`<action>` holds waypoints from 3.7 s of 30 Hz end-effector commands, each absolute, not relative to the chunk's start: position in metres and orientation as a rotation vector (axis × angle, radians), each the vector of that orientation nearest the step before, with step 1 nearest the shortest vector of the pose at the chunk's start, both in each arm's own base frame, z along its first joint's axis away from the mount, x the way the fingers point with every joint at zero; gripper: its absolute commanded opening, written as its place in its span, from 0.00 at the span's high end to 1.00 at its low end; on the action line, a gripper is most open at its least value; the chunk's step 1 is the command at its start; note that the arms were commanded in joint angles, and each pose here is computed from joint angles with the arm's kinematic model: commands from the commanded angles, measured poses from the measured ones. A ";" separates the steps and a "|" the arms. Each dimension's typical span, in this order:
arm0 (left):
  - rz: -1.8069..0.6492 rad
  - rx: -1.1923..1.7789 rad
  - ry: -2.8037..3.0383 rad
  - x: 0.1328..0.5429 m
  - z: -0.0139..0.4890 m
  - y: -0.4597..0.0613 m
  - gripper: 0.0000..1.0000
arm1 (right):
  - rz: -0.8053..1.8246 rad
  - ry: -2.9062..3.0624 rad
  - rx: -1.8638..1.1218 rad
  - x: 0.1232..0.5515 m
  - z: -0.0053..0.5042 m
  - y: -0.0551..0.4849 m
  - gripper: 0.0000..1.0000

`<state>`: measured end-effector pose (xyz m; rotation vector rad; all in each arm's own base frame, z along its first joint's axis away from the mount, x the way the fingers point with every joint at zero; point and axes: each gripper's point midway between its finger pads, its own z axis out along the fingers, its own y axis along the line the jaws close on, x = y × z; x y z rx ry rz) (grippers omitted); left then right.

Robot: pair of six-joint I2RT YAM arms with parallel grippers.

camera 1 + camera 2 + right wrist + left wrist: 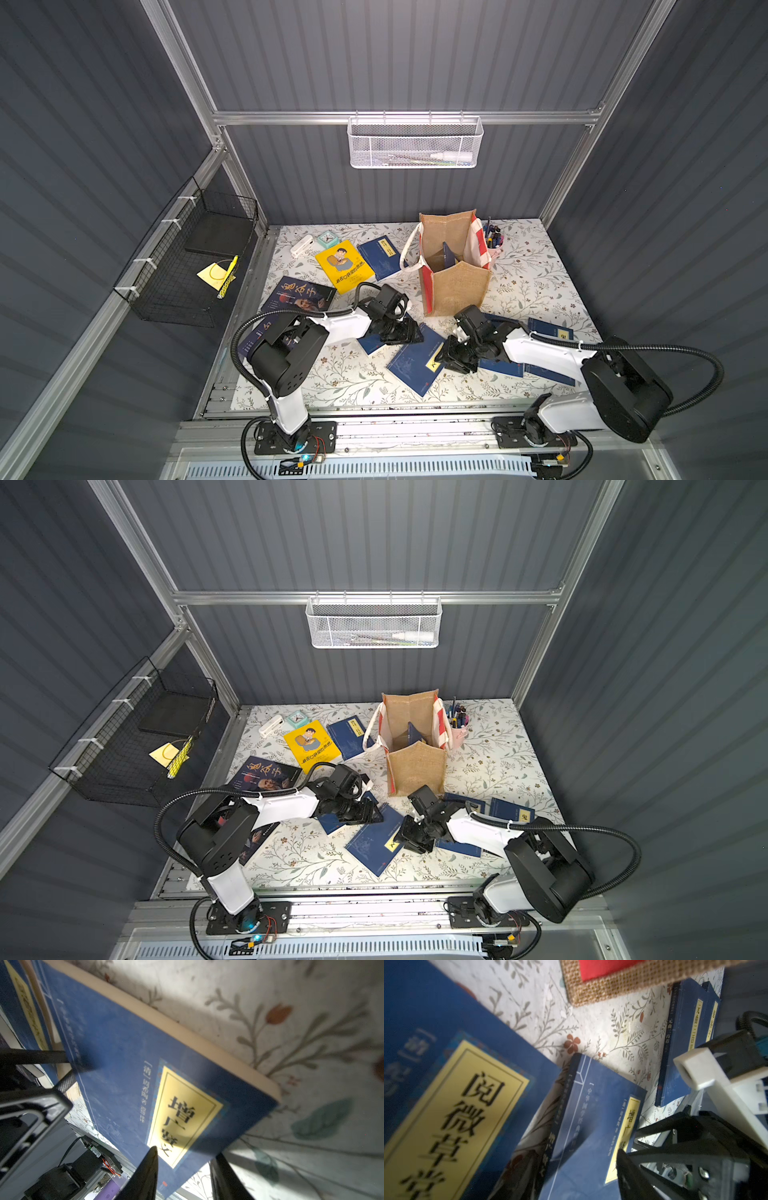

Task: Put the books into the canvas bag
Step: Pick up the book from the center of the board, then place the book in the canvas bag.

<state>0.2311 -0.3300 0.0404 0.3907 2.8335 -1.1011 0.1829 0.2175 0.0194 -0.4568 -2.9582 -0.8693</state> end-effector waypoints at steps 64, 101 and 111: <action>-0.896 0.157 1.814 0.424 0.450 -0.322 1.00 | -0.693 -3.567 -0.171 0.379 0.258 0.105 0.47; -0.825 0.281 2.190 0.448 0.243 -0.449 1.00 | -0.650 -3.534 -0.173 0.367 0.235 0.101 0.99; -0.837 0.240 2.303 0.452 0.188 -0.465 1.00 | -0.666 -3.524 -0.163 0.367 0.231 0.104 1.00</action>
